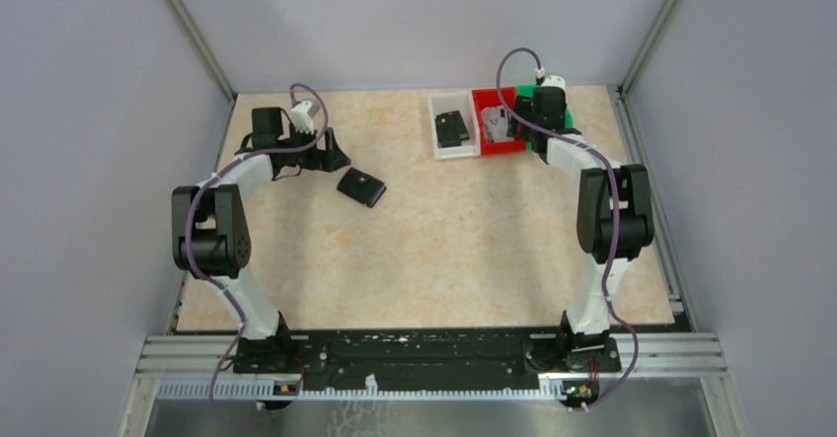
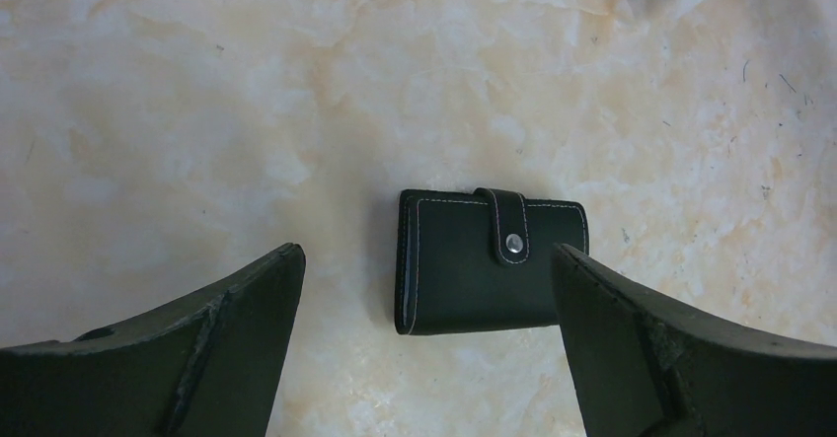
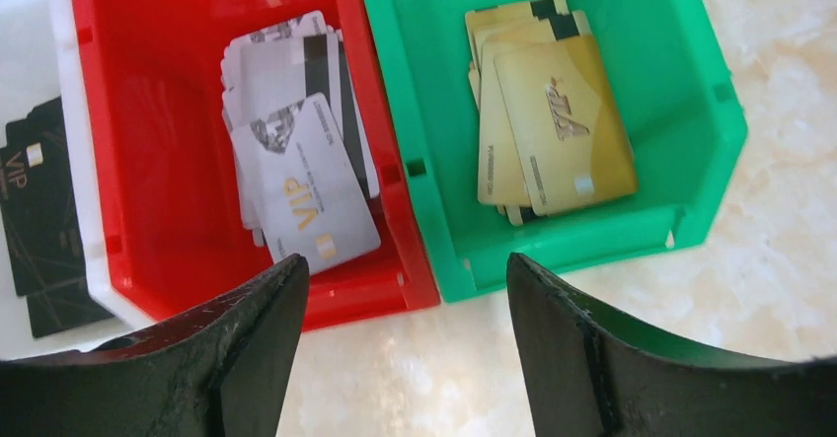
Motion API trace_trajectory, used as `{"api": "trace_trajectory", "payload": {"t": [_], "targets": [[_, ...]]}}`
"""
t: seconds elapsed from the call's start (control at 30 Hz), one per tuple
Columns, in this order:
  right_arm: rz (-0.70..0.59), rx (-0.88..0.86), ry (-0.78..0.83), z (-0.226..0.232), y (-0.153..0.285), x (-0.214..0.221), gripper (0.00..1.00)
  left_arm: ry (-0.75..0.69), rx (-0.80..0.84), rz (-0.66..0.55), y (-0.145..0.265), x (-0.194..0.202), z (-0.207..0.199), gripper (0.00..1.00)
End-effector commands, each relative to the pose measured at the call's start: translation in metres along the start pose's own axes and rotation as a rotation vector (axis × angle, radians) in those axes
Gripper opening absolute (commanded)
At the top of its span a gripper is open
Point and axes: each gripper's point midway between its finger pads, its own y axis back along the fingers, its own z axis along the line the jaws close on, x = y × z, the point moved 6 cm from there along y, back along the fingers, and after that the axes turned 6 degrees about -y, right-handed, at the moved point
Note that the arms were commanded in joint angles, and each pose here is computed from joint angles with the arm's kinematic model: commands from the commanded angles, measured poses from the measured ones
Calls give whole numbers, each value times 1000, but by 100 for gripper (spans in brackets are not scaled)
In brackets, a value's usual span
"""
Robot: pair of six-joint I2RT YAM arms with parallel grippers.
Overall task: Take the credit cards out of the card holder
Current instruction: Move the storage box to the center of the board.
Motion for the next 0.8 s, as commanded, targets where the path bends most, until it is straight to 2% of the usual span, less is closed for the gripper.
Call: {"api": "trace_trajectory", "payload": {"t": [0.0, 0.43, 0.63, 0.77], "targets": [[-84, -23, 20, 16, -12, -38, 71, 23, 46, -9, -8, -9, 1, 99], [-55, -28, 61, 22, -56, -32, 49, 5, 110, 89, -48, 6, -9, 99], [-8, -34, 88, 27, -51, -15, 30, -35, 125, 130, -64, 14, -12, 99], [-29, -42, 103, 33, -35, -9, 24, -38, 145, 151, -71, 22, -14, 97]]}}
